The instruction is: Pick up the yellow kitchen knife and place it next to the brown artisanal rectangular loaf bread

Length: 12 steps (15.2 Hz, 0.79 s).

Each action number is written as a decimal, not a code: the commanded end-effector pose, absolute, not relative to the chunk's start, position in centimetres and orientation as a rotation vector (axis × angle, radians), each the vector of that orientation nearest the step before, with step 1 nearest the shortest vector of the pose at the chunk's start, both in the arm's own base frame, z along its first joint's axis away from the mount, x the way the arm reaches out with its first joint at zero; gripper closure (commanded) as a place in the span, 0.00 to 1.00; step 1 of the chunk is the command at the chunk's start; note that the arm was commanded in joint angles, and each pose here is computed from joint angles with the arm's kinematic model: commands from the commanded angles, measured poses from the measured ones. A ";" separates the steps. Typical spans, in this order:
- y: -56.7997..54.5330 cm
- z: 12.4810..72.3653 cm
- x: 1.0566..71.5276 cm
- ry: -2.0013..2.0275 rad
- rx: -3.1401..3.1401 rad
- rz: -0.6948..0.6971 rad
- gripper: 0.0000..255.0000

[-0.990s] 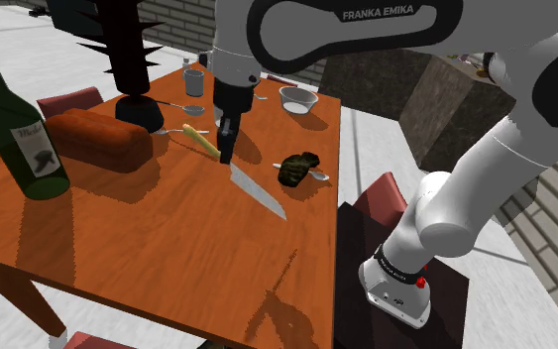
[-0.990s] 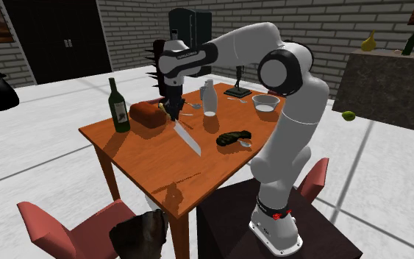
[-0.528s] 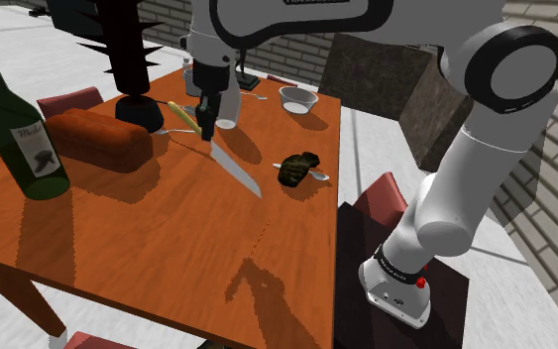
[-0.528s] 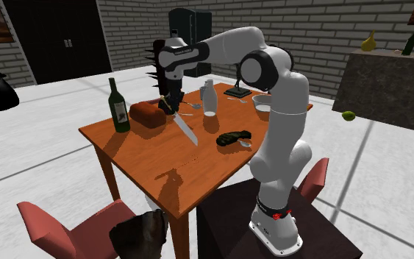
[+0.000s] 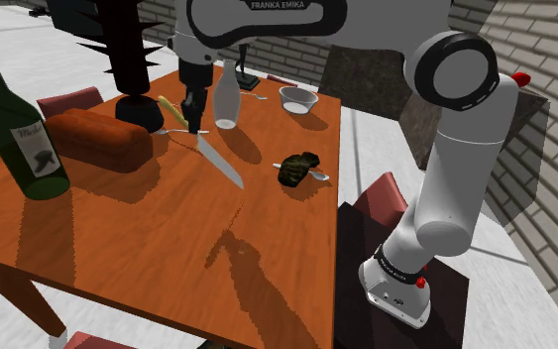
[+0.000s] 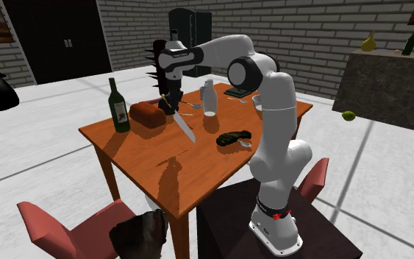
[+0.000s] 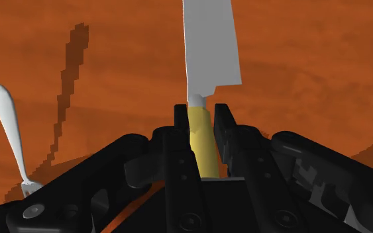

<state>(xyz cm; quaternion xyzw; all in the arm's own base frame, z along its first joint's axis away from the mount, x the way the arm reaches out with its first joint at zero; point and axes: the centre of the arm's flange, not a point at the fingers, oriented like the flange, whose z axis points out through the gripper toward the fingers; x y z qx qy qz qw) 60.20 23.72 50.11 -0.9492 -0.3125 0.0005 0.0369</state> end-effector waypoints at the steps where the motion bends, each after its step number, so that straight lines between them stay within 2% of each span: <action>1: 23.7 49.1 60.3 -0.960 -2.914 0.000 1.00; 12: 23.7 43.3 60.3 -0.960 -2.914 0.000 1.00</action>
